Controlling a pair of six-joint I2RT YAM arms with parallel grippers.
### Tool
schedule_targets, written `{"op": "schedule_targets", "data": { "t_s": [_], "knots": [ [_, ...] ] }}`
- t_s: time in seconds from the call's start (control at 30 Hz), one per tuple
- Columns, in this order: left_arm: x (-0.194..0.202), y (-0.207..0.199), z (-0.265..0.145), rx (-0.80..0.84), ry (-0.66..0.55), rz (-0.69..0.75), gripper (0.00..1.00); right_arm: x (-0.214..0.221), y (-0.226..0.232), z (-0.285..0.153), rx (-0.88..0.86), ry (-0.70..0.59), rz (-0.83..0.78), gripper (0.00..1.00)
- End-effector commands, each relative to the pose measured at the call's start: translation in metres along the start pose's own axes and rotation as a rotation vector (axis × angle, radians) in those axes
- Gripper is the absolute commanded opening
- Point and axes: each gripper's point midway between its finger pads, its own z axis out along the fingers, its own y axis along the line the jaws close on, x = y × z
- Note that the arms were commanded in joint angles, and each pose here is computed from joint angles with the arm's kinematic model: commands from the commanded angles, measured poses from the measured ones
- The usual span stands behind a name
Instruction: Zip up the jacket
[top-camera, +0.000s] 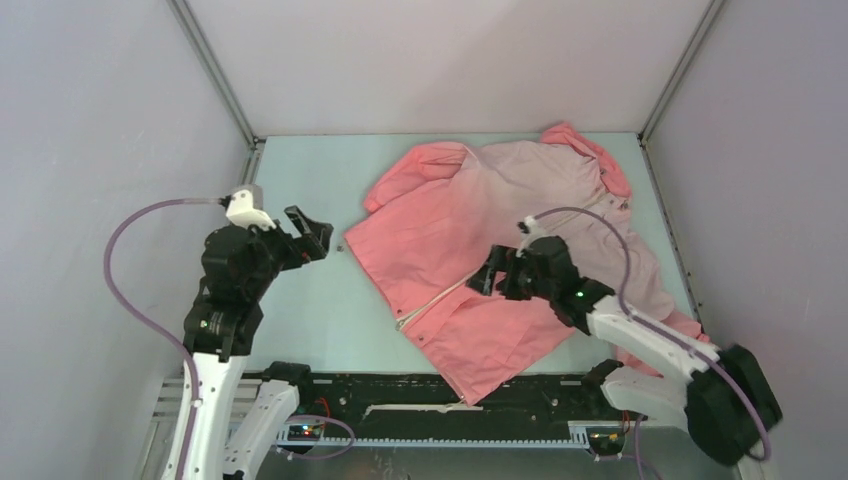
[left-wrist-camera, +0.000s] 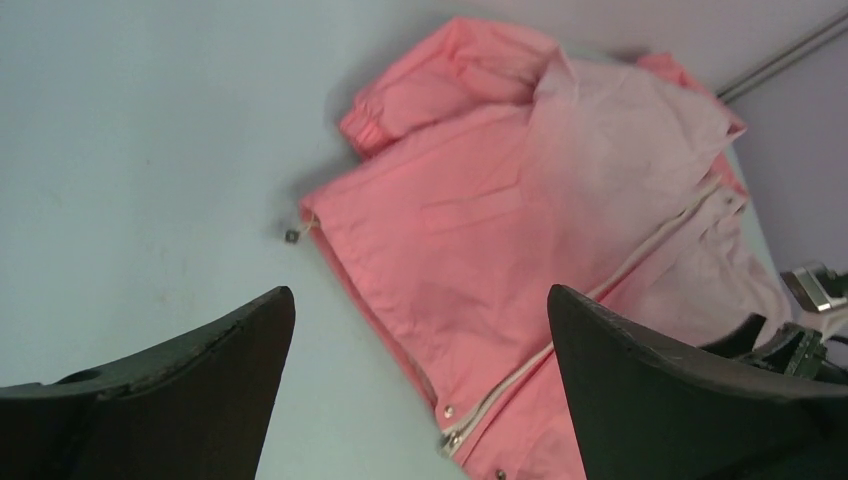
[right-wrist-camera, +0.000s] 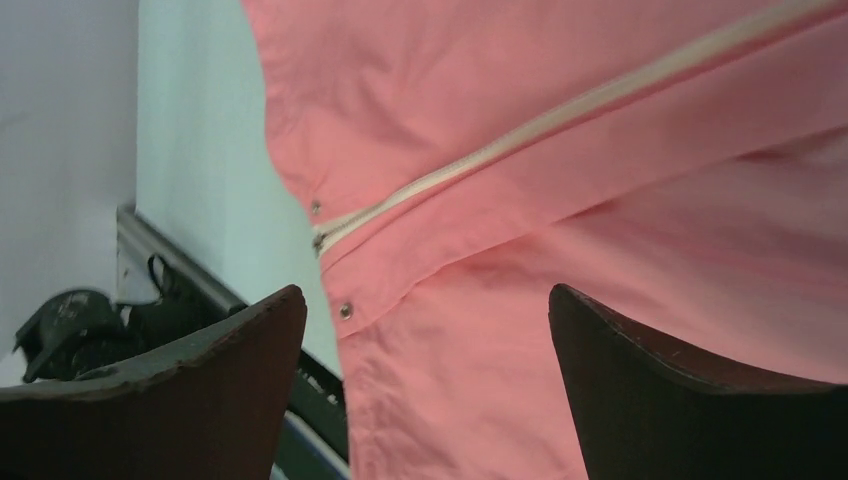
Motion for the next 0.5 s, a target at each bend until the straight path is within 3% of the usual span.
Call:
{"op": "schedule_targets", "data": {
  "t_s": [0.0, 0.23, 0.33, 0.47],
  "knots": [
    [0.048, 0.011, 0.014, 0.011, 0.141, -0.005, 1.0, 0.009, 0.064, 0.028, -0.211, 0.091, 0.031, 0.89],
    [0.13, 0.0, 0.04, 0.144, 0.328, -0.219, 1.0, 0.065, 0.095, 0.059, -0.206, 0.152, 0.099, 0.74],
    [0.154, 0.004, 0.046, 0.117, 0.378, -0.224, 1.0, 0.08, 0.097, 0.061, -0.182, 0.154, 0.098, 0.72],
    [0.186, 0.002, 0.055, 0.09, 0.441, -0.257, 0.92, 0.099, 0.088, 0.061, -0.134, 0.173, 0.092, 0.73]
  ]
}}
